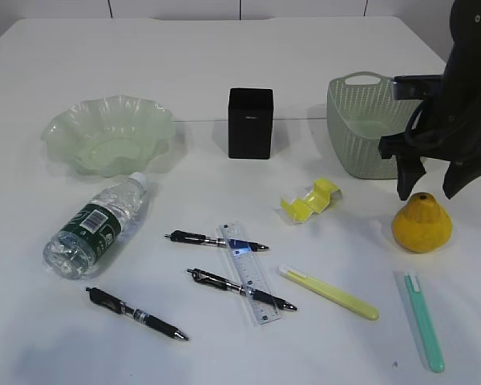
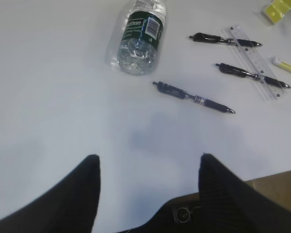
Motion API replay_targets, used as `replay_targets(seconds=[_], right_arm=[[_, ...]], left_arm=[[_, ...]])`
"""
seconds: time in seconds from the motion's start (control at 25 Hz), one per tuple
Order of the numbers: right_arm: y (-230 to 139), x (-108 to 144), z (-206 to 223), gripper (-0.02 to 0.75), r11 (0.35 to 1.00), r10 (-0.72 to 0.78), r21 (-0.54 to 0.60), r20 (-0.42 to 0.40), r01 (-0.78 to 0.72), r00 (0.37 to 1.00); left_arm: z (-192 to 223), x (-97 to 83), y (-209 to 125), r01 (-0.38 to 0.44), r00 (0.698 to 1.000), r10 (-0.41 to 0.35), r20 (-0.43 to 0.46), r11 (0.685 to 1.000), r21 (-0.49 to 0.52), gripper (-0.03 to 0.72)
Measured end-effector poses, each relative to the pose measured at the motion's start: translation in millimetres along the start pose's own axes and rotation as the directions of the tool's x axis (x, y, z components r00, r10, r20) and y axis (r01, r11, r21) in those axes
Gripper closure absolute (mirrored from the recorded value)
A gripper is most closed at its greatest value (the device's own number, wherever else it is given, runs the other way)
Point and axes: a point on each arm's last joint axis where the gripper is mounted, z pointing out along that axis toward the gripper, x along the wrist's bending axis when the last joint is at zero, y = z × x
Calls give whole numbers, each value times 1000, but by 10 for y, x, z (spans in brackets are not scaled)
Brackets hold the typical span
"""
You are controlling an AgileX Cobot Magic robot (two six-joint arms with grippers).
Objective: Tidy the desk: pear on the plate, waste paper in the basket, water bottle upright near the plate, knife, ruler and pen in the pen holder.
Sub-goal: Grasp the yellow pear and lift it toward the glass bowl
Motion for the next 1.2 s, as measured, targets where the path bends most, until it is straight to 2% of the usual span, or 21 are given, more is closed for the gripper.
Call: replay_targets(seconds=[0.12,0.52,1.2], right_arm=[[2,-5,6,244,1000,-3,1,6,3,1000],[17,2,145,244,999,-4,37,12,3,1000],[19,-13,253,244,997,-17,72,38,14,999]], left_arm=[[28,3,67,5,1000,-5,-2,1000,14,233],[-74,-43,442,-8,1000,8,-1,999,-51,233],[-56,-42,513,-14,1000,14,-3,998,-57,233]])
